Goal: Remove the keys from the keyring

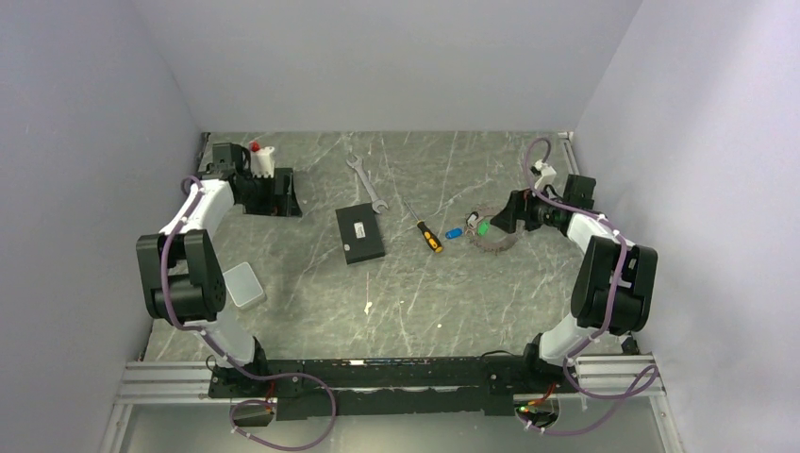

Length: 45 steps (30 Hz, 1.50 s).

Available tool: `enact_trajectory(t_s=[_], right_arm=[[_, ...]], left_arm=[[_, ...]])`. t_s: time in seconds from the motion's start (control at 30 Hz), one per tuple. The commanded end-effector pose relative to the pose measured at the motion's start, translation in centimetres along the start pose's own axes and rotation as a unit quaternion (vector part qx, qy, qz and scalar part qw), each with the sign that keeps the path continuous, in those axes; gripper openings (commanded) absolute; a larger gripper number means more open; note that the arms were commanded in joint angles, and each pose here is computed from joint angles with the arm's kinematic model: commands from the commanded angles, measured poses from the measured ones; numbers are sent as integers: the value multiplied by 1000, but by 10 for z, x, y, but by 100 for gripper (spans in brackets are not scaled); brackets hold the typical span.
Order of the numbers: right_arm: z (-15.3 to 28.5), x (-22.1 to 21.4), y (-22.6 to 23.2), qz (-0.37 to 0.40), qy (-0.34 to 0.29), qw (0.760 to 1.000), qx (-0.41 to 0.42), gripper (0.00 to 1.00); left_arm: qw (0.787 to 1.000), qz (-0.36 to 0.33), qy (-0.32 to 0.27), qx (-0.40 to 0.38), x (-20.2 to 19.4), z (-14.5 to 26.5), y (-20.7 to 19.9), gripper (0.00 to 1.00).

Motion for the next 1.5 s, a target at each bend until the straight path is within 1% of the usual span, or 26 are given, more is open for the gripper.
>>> enact_trajectory(t_s=[0.0,0.1,0.27,0.33,0.43,0.57,0.87,1.1,1.37,1.47], right_arm=[[-9,-2,14,49,-1,999,23,100],[-22,2,16,120,17,992,-28,100],[-46,14,24,229,48,967,-97,100],[-54,14,25,259,59,957,-117,100],[-63,8,25,282,81,947,-133,100],[-74,10,20,305,89,935,-159,100],[-93,-2,15,326,122,923,-162,100],[-107,-10,39,331,124,928,-116,100],[-121,-2,50,333,117,930,-101,100],[-122,6,60,324,102,936,-86,100]], left_arm=[[998,-28,-51,7,26,12,-3,99],[998,-26,-50,4,25,12,-4,99],[998,-26,-54,4,26,14,-5,99],[998,-27,-55,2,26,15,-6,99],[998,-28,-58,2,28,16,-7,100],[998,-28,-57,-3,26,14,-8,99],[998,-30,-60,-6,27,16,-10,99],[998,-28,-57,-9,25,14,-10,99],[998,-29,-59,-12,26,15,-12,99],[998,-28,-58,-15,26,15,-12,99]])
Point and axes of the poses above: each gripper's point midway between its finger pads, its own z axis back along the fingers, its own y axis along the line the jaws close on, x = y × z, the point moved 1 cm from there along z, back along the fingers, and after that the axes turned 4 degrees about z, right-handed, at the moved point
